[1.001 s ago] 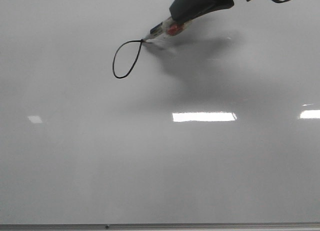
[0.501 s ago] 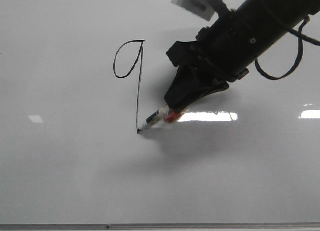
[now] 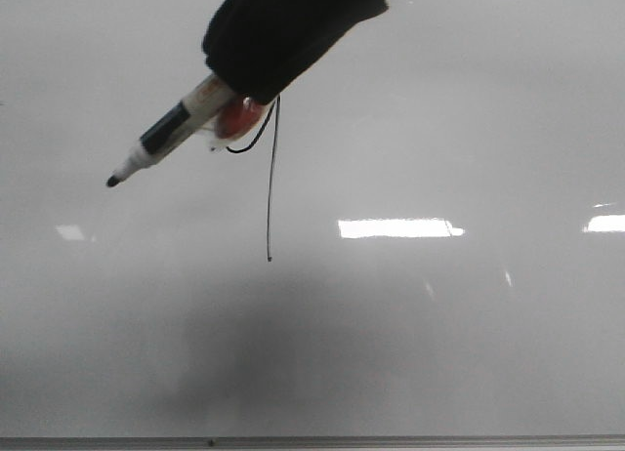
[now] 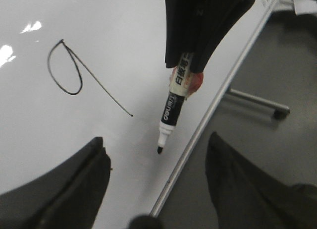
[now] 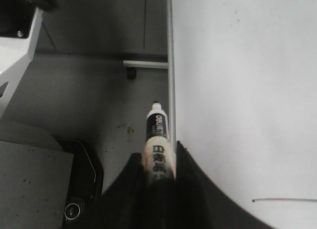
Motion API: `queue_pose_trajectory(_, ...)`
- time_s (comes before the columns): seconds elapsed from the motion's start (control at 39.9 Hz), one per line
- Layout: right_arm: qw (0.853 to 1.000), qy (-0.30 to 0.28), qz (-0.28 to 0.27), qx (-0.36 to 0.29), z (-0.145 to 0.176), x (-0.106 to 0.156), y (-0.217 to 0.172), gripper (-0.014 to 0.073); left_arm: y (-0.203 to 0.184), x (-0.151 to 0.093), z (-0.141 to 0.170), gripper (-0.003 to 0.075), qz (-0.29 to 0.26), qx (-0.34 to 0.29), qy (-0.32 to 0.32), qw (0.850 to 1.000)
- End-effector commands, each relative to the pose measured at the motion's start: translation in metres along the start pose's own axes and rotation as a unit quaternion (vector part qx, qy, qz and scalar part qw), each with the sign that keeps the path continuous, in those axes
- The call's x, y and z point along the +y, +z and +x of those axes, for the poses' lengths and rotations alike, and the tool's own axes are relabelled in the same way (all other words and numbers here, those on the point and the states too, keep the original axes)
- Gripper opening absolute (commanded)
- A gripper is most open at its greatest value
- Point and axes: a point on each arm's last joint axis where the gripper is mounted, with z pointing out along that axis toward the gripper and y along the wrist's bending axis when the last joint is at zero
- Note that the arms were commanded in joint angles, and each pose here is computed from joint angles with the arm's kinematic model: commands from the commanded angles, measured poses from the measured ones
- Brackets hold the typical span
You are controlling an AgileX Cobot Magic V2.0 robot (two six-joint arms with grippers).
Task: Write number 9 on whiteboard
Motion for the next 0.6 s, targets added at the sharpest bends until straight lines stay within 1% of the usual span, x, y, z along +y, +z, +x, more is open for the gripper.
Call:
queue_pose_trajectory(0.0, 0.998, -0.046, 0.025, -0.033, -0.026, 0.007, -0.013, -0.0058, 0.01, 0.01, -0.015, 0.045, 0.015, -0.01, 0.018, 1.0)
queue_pose_trajectory(0.13, 0.997, -0.062, 0.02, -0.044, -0.036, 0.014, -0.011, -0.0058, 0.032, 0.003, -0.015, 0.0438, 0.058, 0.025, 0.064, 0.996)
queue_pose_trajectory(0.2, 0.996, -0.068, 0.009, -0.051, -0.042, 0.018, -0.013, -0.0058, 0.043, -0.001, -0.016, 0.0437, 0.072, 0.033, 0.075, 0.994)
queue_pose_trajectory(0.28, 0.995, -0.078, 0.001, -0.056, -0.049, 0.022, -0.015, -0.0058, 0.05, 0.0, -0.017, 0.0418, 0.069, 0.031, 0.078, 0.994)
queue_pose_trajectory(0.33, 0.995, -0.08, 0.001, -0.058, -0.051, 0.022, -0.016, -0.0058, 0.051, 0.001, -0.018, 0.0388, 0.065, 0.029, 0.077, 0.994)
queue_pose_trajectory(0.58, 0.995, -0.086, 0.007, -0.052, -0.05, 0.021, -0.016, -0.0058, 0.049, 0.001, -0.021, 0.0283, 0.064, 0.023, 0.077, 0.995)
